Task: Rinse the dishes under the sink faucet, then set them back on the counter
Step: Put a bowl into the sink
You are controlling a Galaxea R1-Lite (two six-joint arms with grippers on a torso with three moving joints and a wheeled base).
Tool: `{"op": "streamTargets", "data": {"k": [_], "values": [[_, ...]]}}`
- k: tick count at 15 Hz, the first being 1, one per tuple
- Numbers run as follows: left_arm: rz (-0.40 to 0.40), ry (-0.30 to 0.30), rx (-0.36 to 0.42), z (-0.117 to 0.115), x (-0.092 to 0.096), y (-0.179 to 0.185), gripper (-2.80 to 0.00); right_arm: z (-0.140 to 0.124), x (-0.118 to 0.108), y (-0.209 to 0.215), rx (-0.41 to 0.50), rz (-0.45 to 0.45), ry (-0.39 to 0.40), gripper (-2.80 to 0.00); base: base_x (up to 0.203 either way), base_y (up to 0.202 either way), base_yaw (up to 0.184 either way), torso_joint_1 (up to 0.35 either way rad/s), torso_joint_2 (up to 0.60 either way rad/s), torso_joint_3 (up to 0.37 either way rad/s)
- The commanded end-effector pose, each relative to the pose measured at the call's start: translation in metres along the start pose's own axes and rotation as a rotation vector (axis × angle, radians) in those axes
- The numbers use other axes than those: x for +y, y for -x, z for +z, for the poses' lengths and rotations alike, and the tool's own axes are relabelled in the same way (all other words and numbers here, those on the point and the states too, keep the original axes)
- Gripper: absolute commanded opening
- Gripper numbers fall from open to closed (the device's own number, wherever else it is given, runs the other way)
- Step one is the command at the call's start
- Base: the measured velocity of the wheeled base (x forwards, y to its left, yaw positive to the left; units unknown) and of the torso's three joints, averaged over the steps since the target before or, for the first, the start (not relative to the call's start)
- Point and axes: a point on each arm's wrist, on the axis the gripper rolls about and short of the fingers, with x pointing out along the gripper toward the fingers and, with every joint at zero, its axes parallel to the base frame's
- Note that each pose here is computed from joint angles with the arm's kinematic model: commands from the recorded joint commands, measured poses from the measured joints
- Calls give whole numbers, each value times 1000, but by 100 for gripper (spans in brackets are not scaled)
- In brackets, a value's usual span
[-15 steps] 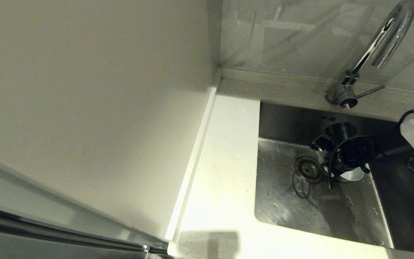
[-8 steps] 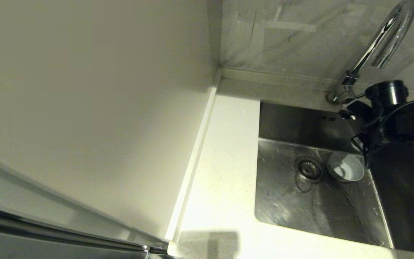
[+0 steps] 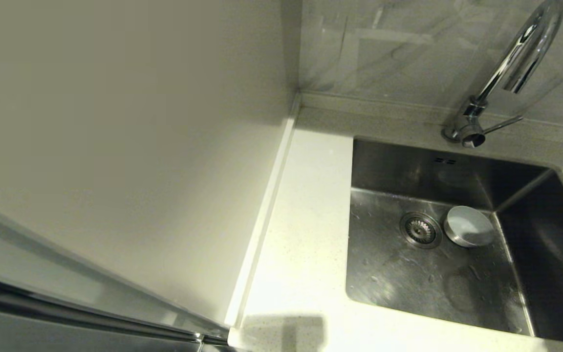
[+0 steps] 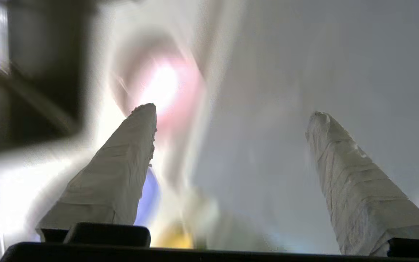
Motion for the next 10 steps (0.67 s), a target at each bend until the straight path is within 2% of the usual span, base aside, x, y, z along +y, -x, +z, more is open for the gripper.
{"op": "streamTargets", "data": {"k": [1, 4, 7, 9, 10], "values": [[-1, 0, 2, -1, 0, 0, -280, -37, -13, 13, 84, -58, -54, 0, 0, 0, 0, 0, 0, 0], [0, 0, 2, -1, 0, 0, -280, -47, 2, -4, 194, -47, -7, 0, 0, 0, 0, 0, 0, 0], [-1, 0, 2, -1, 0, 0, -280, -58, 19, -12, 251, 11, 64, 0, 0, 0, 0, 0, 0, 0], [1, 0, 3, -1, 0, 0, -280, -59, 22, -9, 263, 95, 204, 0, 0, 0, 0, 0, 0, 0], [1, 0, 3, -1, 0, 0, -280, -56, 23, -10, 257, 132, 245, 0, 0, 0, 0, 0, 0, 0]]}}
